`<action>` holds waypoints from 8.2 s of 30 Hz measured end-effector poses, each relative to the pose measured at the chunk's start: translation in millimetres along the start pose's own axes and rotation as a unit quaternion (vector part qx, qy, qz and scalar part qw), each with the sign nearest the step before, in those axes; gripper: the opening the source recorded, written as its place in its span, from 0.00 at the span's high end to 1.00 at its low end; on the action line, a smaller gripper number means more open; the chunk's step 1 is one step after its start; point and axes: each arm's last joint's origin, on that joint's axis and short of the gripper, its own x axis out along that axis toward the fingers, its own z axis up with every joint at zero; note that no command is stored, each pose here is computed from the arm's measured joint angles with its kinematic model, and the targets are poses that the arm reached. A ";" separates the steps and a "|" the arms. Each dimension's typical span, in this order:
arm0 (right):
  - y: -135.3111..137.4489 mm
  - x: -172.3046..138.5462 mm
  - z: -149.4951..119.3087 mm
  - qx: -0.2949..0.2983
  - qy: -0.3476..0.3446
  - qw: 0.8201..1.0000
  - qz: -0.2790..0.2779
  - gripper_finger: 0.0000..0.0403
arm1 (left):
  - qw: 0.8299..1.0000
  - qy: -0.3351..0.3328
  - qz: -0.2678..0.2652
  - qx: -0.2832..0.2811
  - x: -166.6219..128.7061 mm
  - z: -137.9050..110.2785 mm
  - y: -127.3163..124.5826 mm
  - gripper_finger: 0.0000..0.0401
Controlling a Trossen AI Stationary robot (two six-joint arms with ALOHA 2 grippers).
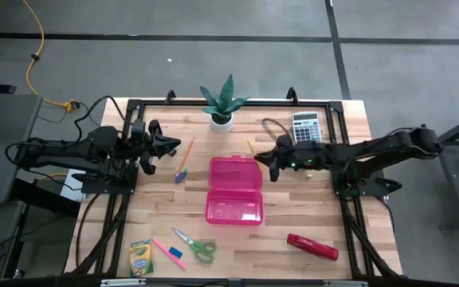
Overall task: Pack school essentials
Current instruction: Put the yellow pen into the red supply box, then put the green scissors into the red supply box, then put the gray stapler into the red supply box
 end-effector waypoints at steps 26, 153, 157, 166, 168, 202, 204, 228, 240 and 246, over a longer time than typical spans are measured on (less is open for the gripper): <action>37.6 58.2 -48.2 -0.070 0.193 0.972 0.113 1.00 | 1.000 0.002 -0.007 0.029 0.9 -0.3 -0.6 1.00; 76.5 -35.9 -24.1 -0.086 0.060 0.990 -0.097 0.44 | 0.910 0.358 -0.107 0.181 46.8 -61.7 -148.6 0.89; 76.6 -35.9 -24.1 -0.069 0.059 0.991 -0.097 0.44 | 0.960 0.223 -0.070 0.156 46.7 -30.1 -118.0 0.89; 82.5 -34.3 -18.1 -0.059 0.032 0.995 -0.072 0.44 | 0.984 0.050 -0.116 0.124 81.1 15.8 -89.2 0.89; 86.0 -33.7 -14.2 -0.068 0.015 0.996 -0.058 0.44 | 0.986 0.048 -0.108 0.119 84.1 17.8 -82.6 0.89; 90.6 -33.5 -4.6 -0.078 -0.045 0.994 -0.069 0.44 | 0.945 0.306 -0.056 0.103 195.7 -140.3 -61.4 0.88; 90.6 -33.5 -4.6 -0.078 -0.045 0.994 -0.069 0.44 | 0.937 0.329 -0.067 0.102 197.0 -153.5 -61.8 0.88; 89.2 -33.6 -5.6 -0.083 -0.044 0.992 -0.079 0.44 | 0.908 0.400 -0.078 0.095 191.3 -194.2 -65.5 0.59; 88.8 -33.7 -6.0 -0.083 -0.042 0.992 -0.081 0.44 | 0.958 0.247 -0.116 0.085 148.3 -40.0 -68.2 0.57; 89.2 -33.6 -6.3 -0.083 -0.039 0.993 -0.075 0.44 | 0.990 0.065 -0.090 0.084 82.2 18.4 -65.9 0.57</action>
